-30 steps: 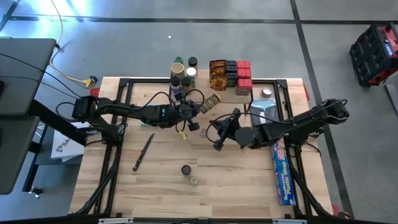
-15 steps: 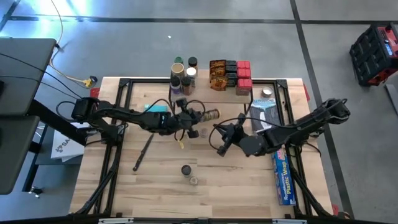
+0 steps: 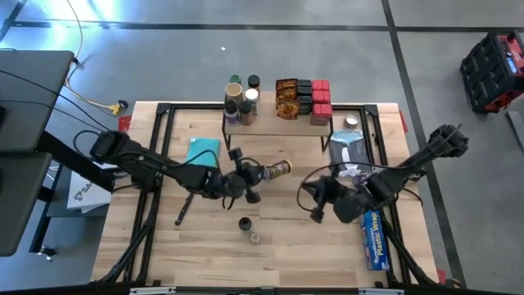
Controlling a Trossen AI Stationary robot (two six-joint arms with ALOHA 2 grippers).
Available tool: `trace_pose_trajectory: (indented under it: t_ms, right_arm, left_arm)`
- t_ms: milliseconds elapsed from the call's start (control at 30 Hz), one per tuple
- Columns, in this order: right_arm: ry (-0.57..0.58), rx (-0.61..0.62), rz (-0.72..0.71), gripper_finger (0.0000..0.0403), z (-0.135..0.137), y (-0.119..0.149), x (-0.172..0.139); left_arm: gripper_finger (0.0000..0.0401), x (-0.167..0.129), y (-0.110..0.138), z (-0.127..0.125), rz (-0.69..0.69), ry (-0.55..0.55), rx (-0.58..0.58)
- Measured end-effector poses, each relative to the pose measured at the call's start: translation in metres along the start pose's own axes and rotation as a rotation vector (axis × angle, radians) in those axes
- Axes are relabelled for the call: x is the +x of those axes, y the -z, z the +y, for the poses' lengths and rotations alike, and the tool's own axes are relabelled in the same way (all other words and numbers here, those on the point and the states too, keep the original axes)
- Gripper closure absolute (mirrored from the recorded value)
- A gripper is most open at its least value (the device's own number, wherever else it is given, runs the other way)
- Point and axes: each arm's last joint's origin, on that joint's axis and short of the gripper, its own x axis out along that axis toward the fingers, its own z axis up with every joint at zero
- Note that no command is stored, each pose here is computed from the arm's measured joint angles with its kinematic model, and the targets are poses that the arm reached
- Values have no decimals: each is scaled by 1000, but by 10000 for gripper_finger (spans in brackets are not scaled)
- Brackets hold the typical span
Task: Shelf spices
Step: Put the yellow seasoning bottle on the shelf
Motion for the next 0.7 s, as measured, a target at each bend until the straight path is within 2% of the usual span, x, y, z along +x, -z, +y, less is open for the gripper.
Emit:
trace_pose_trajectory:
  t_ms: [100,200,300,433,567,700]
  right_arm:
    - [-51,30,128,346,3,18,-7]
    - [-66,102,170,293,6,41,-9]
    - [-57,247,166,243,5,68,-2]
    - [-171,444,14,187,5,84,14]
    - [-318,593,-218,144,-8,78,26]
    - [-466,655,-417,116,-23,62,32]
  left_arm:
    - [401,-17,-6,-4,-38,6,-55]
    - [401,-37,-11,-8,-80,-6,-92]
    - [401,-58,-19,-10,-139,0,-126]
    - [401,-84,-28,-16,-229,17,-123]
    - [401,-104,-39,-20,-320,18,-107]
    - [401,-116,-49,-19,-386,-30,-98]
